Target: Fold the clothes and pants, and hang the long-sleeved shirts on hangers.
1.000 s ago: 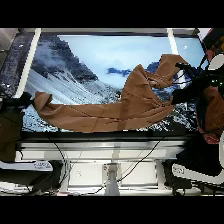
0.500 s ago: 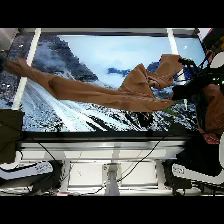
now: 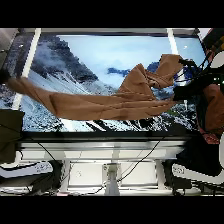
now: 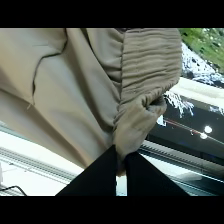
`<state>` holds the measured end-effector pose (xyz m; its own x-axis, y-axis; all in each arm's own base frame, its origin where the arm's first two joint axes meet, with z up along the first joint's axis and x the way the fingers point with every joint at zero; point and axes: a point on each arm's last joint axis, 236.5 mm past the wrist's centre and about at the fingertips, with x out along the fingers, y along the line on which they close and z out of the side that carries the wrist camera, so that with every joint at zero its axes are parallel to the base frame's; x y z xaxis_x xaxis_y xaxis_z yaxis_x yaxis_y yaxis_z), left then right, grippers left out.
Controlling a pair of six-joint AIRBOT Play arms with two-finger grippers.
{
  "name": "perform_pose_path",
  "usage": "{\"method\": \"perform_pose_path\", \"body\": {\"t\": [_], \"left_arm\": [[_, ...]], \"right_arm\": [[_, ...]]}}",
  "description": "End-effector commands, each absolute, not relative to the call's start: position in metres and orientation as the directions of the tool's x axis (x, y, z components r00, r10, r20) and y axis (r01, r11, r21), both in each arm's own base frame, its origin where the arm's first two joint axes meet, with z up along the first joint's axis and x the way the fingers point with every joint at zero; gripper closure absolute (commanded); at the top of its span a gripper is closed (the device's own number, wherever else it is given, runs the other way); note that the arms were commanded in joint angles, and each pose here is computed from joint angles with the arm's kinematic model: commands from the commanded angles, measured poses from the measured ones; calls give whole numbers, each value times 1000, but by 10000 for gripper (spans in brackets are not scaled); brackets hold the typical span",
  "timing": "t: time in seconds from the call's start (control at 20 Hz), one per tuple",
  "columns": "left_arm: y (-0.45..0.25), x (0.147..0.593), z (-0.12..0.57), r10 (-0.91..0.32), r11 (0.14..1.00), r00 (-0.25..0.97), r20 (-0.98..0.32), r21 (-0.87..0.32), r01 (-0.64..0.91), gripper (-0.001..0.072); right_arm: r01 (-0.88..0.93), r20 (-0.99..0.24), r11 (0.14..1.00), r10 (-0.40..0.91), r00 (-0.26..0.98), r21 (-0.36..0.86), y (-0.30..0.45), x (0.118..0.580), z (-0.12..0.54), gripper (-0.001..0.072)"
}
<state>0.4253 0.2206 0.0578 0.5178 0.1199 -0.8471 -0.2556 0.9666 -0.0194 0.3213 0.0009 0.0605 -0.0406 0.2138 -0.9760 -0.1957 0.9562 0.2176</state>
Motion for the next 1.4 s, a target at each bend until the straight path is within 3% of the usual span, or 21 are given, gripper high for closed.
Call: {"method": "perform_pose_path", "body": {"t": [0.0,0.05,0.15,0.3,0.5,0.65,0.85,1.05,1.15,1.2,1.25,1.35], "left_arm": [[235,351,-5,124,966,136,-983,88,-243,412],[235,344,-17,103,956,88,-991,74,-283,21],[235,340,-30,86,937,52,-995,63,-344,7],[234,361,-26,93,932,137,-986,38,-361,13],[190,402,-24,-81,906,290,-954,-192,-377,11],[163,428,-30,-159,888,344,-925,-287,-359,11],[134,448,-57,-175,909,320,-931,-278,-312,11],[132,457,-80,-134,894,305,-943,-248,-373,16],[136,461,-81,-112,899,316,-942,-232,-372,172],[137,463,-81,-108,898,326,-939,-233,-373,179],[139,465,-80,-103,898,335,-937,-232,-373,240],[140,469,-79,-98,897,349,-932,-235,-374,501]], "right_arm": [[-199,-977,956,209,-48,215,0,319,61,682],[-201,-977,956,209,-48,215,0,319,61,683],[-202,-977,956,209,-48,215,0,319,61,683],[-202,-977,956,209,-44,213,0,320,60,683],[-201,-978,957,207,-25,208,0,325,60,683],[-201,-978,957,207,-23,208,-1,325,60,683],[-201,-978,957,208,-23,208,0,325,60,683],[-201,-978,957,208,-23,208,0,325,60,683],[-202,-978,957,208,-23,208,0,325,60,683],[-202,-978,957,208,-22,208,0,325,60,683],[-202,-978,957,207,-22,208,0,326,60,683],[-201,-978,957,207,-22,207,0,326,60,683]]}}
